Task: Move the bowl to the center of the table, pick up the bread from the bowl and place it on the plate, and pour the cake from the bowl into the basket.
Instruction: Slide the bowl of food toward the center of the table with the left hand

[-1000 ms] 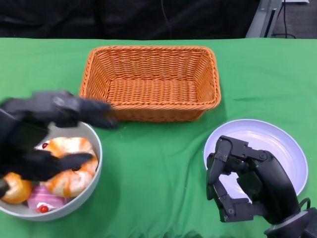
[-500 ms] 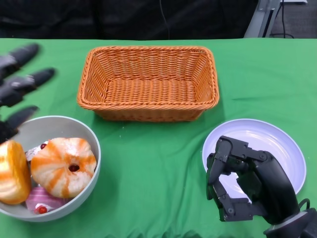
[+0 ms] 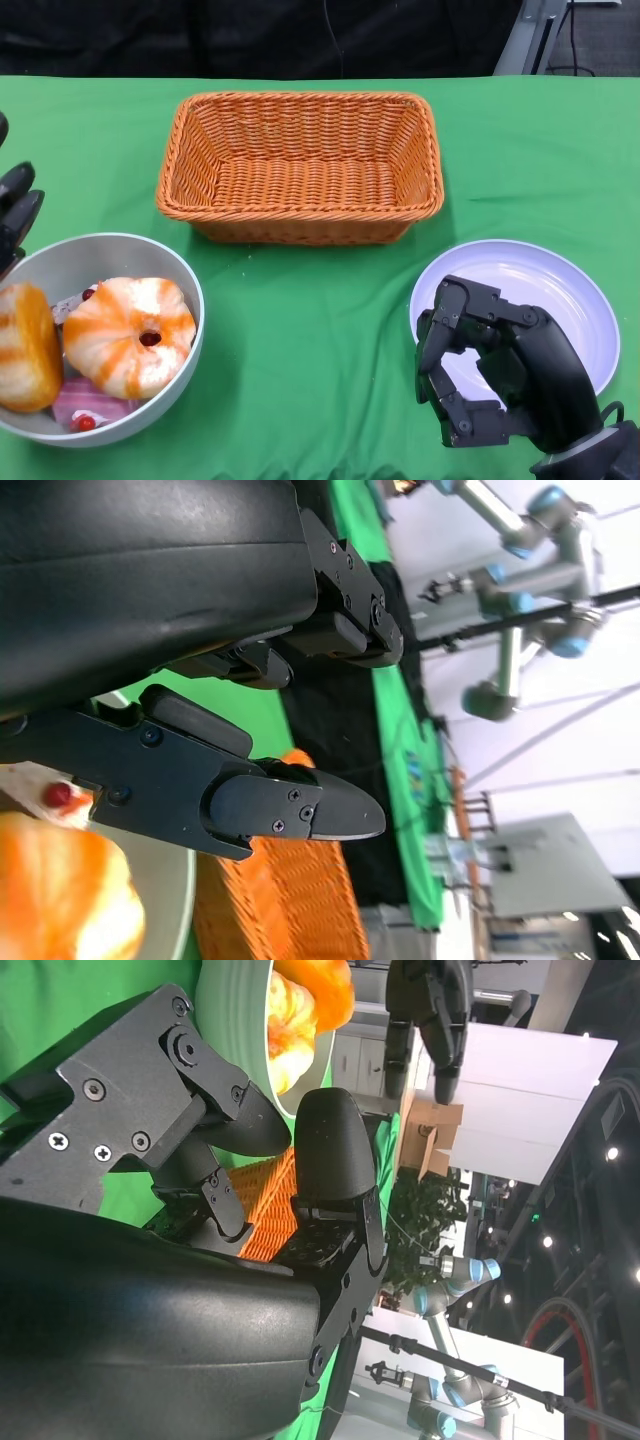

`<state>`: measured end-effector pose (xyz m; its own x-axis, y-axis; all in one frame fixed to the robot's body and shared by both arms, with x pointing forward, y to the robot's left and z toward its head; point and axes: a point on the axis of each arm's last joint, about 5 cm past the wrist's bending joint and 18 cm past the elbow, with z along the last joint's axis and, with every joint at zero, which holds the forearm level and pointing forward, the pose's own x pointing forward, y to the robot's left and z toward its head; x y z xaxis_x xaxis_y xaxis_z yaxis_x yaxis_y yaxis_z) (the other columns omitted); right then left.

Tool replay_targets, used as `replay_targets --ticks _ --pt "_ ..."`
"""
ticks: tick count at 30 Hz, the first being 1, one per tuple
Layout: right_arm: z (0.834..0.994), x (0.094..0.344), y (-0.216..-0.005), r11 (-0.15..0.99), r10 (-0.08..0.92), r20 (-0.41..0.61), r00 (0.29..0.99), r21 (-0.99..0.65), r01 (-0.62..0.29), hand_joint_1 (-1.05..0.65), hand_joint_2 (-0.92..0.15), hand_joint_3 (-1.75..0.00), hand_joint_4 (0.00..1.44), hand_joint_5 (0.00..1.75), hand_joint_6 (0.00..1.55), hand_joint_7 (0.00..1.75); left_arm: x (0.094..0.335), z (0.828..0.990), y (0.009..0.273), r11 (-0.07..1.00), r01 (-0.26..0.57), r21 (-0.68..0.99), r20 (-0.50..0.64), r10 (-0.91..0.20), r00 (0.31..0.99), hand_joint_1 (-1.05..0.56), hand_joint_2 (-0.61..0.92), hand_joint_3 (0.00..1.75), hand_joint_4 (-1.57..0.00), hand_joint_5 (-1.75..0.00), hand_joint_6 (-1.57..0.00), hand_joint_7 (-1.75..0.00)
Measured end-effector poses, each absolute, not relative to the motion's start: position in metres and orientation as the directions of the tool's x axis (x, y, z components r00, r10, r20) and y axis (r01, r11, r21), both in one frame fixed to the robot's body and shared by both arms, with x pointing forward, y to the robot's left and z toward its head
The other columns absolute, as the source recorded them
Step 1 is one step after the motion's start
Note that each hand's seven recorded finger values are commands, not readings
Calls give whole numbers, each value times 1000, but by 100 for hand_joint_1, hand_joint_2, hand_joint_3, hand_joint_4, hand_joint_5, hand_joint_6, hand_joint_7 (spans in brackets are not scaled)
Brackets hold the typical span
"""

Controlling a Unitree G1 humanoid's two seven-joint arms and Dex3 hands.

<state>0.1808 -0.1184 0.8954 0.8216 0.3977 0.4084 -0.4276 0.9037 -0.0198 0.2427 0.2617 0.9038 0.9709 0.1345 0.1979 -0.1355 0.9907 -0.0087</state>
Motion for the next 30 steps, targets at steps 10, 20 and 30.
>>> replay_targets --ticks 10,20,30 --pt "895 181 -118 904 398 407 822 -20 -428 -9 -43 -134 88 175 69 166 240 889 265 968 -214 131 136 197 971 -66 92 46 -48 -2 -40 -1" --pt "895 181 -118 903 398 408 822 -19 -429 -9 -42 -136 87 175 68 166 241 885 270 936 -213 282 123 185 975 -68 92 44 -54 -4 -43 -2" --pt "895 181 -118 902 400 408 821 -18 -430 -10 -42 -136 88 175 68 166 241 881 277 898 -122 423 85 95 992 -69 92 44 -58 -4 -47 -2"
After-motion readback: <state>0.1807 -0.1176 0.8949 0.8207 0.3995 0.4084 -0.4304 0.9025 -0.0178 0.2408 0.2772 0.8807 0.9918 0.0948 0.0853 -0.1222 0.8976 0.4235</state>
